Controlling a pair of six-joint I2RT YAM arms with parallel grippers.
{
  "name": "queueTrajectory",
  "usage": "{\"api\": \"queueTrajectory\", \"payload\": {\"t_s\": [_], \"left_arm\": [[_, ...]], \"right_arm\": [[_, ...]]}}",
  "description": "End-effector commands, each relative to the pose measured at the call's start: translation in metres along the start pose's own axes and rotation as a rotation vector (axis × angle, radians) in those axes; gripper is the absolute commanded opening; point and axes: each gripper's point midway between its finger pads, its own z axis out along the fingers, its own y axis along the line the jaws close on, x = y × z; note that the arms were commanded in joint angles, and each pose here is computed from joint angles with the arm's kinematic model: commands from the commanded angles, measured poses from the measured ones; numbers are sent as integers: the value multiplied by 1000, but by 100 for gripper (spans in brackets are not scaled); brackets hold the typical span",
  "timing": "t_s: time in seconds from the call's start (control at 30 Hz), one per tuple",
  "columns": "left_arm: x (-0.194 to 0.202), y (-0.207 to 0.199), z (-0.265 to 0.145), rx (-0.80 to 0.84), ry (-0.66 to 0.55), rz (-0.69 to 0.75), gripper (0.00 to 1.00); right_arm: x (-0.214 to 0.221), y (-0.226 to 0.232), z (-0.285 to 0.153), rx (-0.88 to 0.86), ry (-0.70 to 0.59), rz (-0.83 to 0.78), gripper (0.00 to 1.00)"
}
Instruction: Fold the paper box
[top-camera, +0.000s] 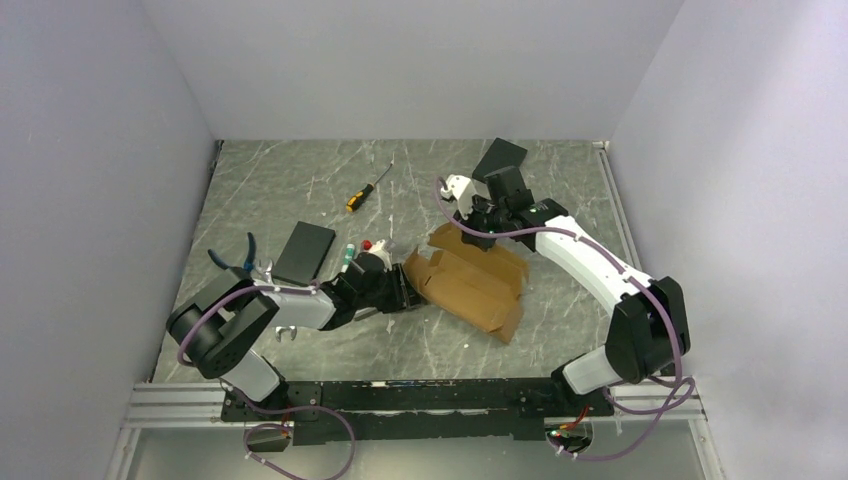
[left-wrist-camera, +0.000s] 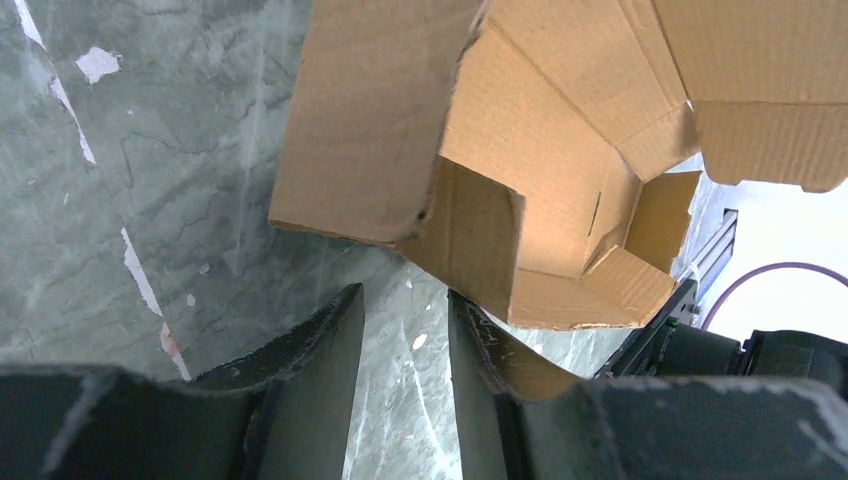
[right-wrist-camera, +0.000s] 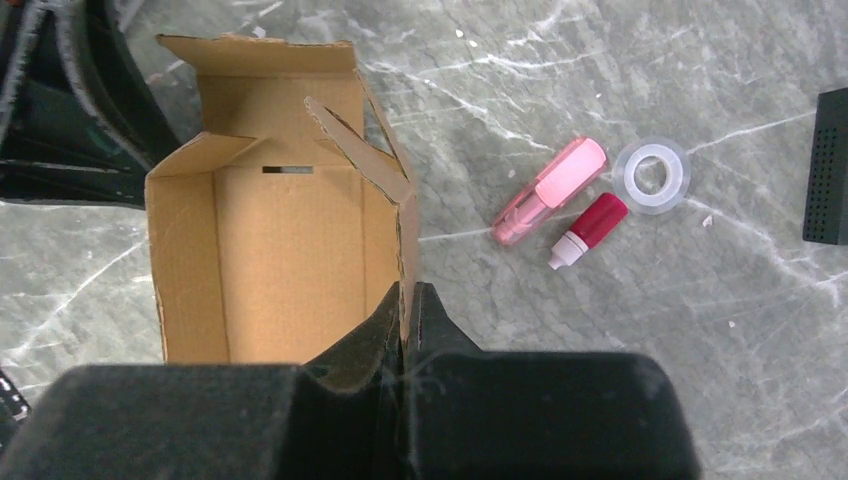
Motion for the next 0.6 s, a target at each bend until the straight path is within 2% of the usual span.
{"api": "queueTrajectory", "payload": {"t_s": [0.0,0.57], "left_arm": [[-14,-14,6,29,-46,-34,42],[-32,-9,18,21,-68,-166,43]], "right_arm": [[-26,9,-20,-19,-112,-15,0],[-14,36,-8,-159,-93,1,0]]}}
